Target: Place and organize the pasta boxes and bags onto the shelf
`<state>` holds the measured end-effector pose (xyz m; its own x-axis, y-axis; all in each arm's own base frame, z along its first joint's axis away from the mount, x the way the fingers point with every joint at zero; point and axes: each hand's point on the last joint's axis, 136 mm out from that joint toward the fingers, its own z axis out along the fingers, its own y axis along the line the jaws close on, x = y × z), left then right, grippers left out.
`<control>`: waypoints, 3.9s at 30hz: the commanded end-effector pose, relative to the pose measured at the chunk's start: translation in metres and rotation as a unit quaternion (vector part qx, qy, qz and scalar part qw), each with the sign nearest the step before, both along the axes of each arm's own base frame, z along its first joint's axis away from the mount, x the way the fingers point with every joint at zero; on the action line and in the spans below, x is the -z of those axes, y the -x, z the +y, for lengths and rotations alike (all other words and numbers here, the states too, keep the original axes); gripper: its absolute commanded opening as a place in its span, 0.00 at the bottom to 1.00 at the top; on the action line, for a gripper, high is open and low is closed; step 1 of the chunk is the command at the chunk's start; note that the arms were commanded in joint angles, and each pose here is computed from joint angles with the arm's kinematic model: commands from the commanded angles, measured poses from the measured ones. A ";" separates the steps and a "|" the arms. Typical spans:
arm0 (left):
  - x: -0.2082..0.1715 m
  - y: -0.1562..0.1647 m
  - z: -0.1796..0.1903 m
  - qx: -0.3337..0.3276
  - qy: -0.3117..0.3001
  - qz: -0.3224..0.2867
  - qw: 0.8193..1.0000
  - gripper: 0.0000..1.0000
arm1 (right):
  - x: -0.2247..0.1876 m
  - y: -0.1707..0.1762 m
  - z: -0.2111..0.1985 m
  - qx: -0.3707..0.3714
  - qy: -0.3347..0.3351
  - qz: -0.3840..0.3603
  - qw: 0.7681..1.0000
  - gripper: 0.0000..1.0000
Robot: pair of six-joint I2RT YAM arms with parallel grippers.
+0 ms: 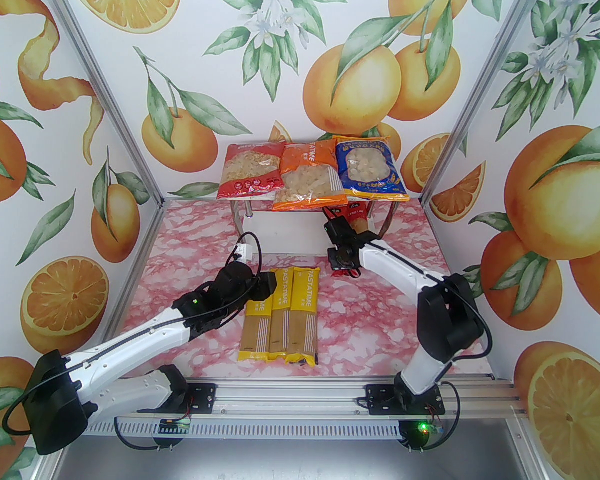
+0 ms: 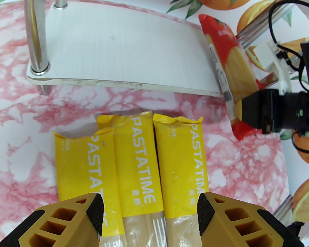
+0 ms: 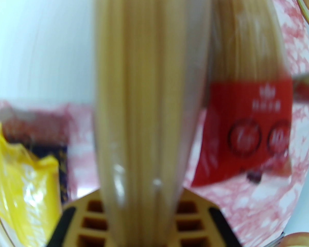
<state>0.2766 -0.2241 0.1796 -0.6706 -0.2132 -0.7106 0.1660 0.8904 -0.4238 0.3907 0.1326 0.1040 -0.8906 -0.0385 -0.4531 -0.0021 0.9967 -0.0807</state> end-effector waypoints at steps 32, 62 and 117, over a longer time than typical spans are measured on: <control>0.022 0.021 0.029 -0.010 -0.043 0.039 0.998 0.89 | 0.025 -0.059 0.004 0.060 -0.087 -0.012 0.994 0.75; 0.088 0.047 0.032 0.019 -0.123 0.122 0.985 0.73 | -0.068 0.145 0.045 -0.088 -0.193 -0.067 0.975 0.89; 0.089 0.053 0.043 -0.013 -0.070 0.104 0.992 0.78 | 0.029 0.193 0.123 -0.117 -0.118 0.071 0.984 0.18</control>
<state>0.2219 -0.1828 0.0891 -0.8127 -0.1127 -0.5716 0.0801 0.9502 -0.3012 0.1921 0.2607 0.0580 -0.9523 -0.1130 -0.2835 -0.1782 0.9600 0.2159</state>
